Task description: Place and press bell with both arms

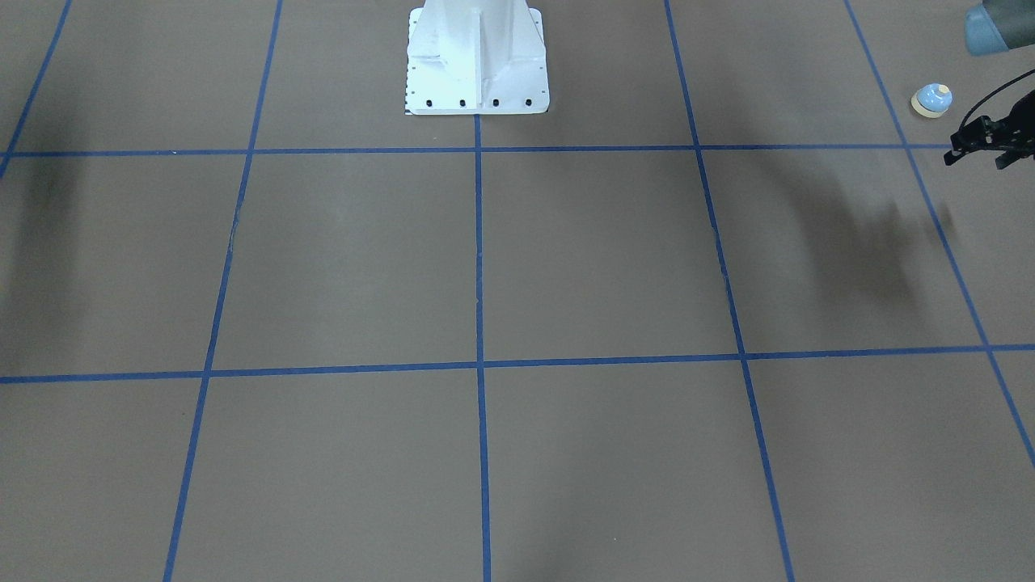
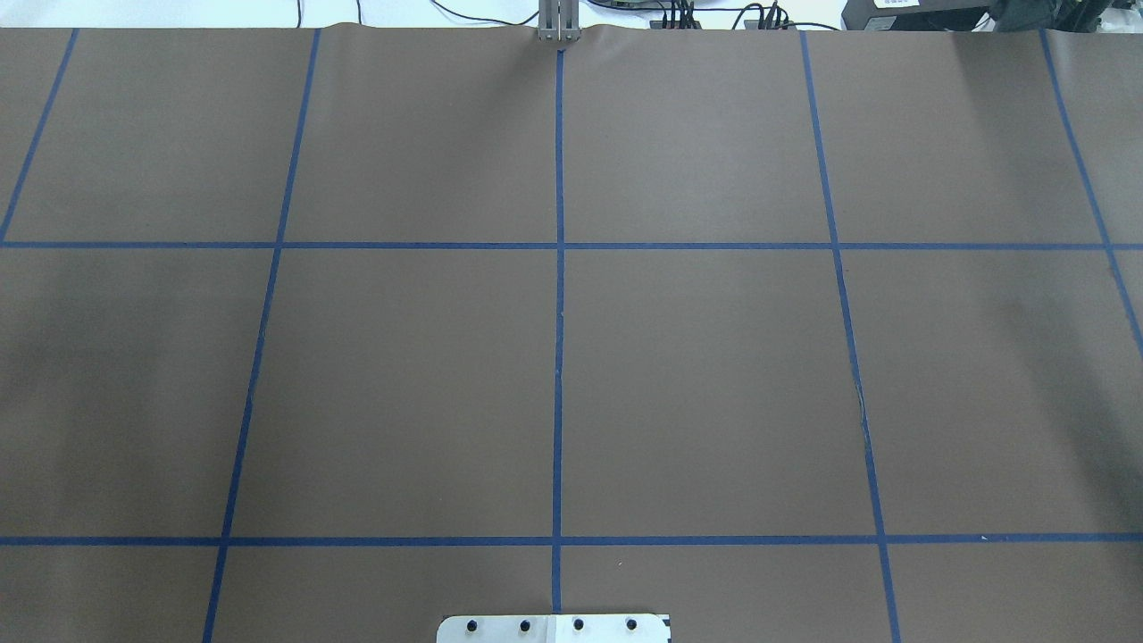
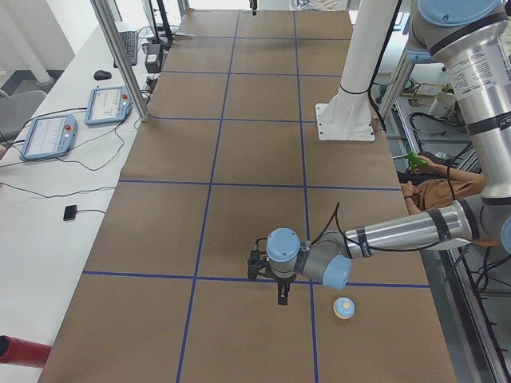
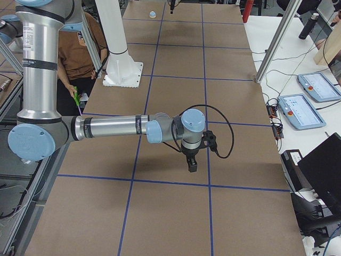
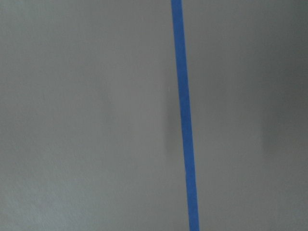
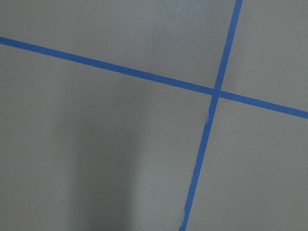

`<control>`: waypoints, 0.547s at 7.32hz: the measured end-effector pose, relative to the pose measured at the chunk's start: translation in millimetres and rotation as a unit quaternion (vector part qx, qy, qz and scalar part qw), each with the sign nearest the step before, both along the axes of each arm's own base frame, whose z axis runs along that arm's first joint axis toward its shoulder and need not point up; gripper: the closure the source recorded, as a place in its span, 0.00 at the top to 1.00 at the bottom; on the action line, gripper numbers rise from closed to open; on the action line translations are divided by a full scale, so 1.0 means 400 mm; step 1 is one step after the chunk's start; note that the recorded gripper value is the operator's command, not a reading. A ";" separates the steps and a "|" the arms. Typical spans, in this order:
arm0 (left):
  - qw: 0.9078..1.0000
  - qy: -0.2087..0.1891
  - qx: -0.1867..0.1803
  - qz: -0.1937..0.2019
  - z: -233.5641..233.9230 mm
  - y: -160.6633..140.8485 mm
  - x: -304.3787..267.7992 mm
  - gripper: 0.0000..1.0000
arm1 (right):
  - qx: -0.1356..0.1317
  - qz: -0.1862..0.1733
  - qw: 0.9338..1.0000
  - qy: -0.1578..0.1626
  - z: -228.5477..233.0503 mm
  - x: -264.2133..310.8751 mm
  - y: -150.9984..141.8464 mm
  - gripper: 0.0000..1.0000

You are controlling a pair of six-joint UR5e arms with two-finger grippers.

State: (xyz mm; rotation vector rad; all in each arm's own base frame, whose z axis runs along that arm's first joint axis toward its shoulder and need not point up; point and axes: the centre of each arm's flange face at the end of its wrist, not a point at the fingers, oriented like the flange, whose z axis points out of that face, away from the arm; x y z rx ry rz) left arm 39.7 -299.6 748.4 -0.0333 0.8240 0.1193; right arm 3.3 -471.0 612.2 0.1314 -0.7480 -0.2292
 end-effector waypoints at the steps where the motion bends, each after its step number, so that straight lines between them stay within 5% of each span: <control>1: 1.000 0.003 -0.015 0.008 0.023 0.071 -0.001 1.00 | 0.006 -0.002 1.000 -0.001 0.004 -0.004 -0.001 1.00; 4: 0.998 -0.001 -0.055 0.040 0.065 0.184 0.010 1.00 | 0.011 -0.006 1.000 -0.002 0.006 -0.010 0.000 1.00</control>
